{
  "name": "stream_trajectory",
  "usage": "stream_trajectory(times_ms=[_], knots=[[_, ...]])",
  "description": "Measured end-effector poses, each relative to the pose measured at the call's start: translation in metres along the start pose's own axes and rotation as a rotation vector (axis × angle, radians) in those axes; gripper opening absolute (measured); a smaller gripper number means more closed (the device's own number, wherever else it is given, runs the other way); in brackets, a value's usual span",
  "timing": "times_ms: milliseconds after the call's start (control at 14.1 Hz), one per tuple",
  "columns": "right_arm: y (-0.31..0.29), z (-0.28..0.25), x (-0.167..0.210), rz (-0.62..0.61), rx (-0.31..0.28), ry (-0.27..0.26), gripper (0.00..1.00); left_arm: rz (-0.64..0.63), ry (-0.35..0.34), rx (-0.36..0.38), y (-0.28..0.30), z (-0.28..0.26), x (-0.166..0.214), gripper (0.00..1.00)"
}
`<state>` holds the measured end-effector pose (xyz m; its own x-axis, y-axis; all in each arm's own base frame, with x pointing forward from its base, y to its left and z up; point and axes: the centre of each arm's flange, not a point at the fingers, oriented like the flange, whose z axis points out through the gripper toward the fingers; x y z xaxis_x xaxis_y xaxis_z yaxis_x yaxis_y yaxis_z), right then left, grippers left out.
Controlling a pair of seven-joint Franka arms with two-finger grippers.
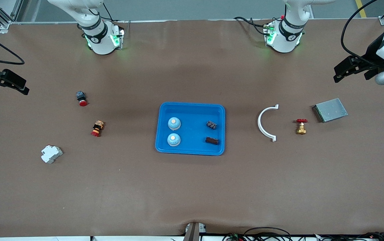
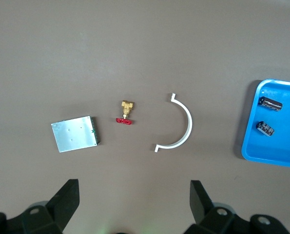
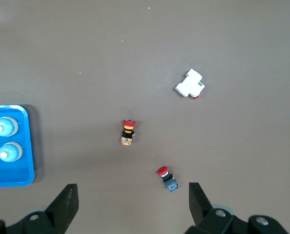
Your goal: Place electrolytic capacitor and blue bell in tray
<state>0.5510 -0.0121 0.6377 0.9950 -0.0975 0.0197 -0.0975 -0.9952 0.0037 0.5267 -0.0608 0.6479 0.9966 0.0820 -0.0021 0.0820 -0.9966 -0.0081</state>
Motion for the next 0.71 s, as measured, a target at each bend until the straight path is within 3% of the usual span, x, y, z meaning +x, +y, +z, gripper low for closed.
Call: stream_trajectory(times_ms=[708], knots=[[-0.0038,0.0021,0.001,-0.007,0.001,-0.003,1.0,0.001,0.0,0.0,0.0007,0.0,-0.0001,1.0]])
